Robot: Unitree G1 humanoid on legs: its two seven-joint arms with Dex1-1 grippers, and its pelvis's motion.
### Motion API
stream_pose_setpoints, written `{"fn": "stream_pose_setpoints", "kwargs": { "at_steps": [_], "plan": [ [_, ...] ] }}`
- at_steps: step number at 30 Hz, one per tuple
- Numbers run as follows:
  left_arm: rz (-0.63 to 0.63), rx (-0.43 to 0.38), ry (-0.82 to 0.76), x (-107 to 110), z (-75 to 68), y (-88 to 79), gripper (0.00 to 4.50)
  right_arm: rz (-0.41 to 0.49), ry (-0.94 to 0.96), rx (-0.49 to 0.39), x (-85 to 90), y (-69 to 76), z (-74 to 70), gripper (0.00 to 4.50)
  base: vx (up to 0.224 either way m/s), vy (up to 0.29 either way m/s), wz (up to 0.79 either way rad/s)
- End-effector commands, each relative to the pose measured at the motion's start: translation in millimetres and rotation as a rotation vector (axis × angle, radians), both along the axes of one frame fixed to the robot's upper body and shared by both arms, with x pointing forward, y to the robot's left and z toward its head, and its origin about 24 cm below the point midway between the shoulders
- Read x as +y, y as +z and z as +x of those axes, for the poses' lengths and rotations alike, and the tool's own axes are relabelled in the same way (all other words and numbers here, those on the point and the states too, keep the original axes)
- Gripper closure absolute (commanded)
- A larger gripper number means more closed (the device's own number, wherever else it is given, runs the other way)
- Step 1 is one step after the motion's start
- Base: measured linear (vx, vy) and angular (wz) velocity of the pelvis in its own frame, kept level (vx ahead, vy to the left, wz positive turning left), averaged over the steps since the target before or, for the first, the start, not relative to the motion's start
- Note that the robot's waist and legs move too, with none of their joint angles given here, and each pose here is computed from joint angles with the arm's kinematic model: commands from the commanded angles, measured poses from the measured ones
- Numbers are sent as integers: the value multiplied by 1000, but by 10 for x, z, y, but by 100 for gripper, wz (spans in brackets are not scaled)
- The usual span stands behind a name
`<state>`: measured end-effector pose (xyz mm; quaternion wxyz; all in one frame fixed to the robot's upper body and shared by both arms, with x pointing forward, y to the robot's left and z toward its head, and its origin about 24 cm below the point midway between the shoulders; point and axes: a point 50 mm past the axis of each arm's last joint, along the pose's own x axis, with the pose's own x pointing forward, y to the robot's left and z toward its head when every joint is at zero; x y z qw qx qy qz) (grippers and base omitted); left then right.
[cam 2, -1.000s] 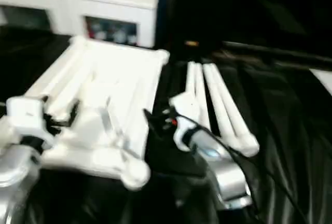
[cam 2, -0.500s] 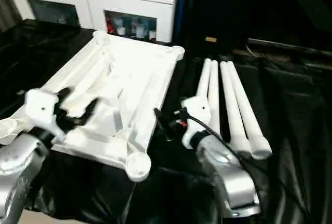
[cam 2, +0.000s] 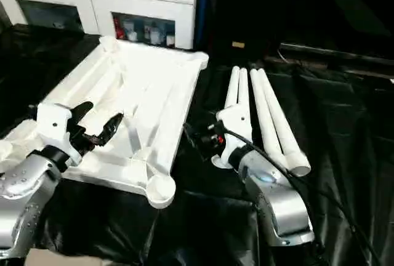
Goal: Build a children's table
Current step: Move to table, then move table base
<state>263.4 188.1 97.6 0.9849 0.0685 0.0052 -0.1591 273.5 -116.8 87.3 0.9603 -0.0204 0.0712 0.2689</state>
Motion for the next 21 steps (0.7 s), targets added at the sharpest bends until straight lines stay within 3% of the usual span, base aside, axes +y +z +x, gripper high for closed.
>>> {"fn": "stream_pose_setpoints", "kwargs": {
  "at_steps": [1,8,16,18,21],
  "plan": [
    [4,1,19,-36,-2,-4,39,-9,-34,17,-31,-30,-8,0,-106,25,2],
    [17,6,43,-32,3,-3,39,31,-114,51,-69,-87,-8,0,-123,40,-5],
    [58,-39,16,-65,85,102,39,28,-127,50,-78,-93,-12,0,-4,7,-28],
    [71,-49,-10,-57,70,126,39,30,-109,48,-79,-80,-14,0,-47,77,-2],
    [83,0,-149,-73,22,117,39,3,21,30,-46,-41,-57,0,-28,34,-2]
  ]
}}
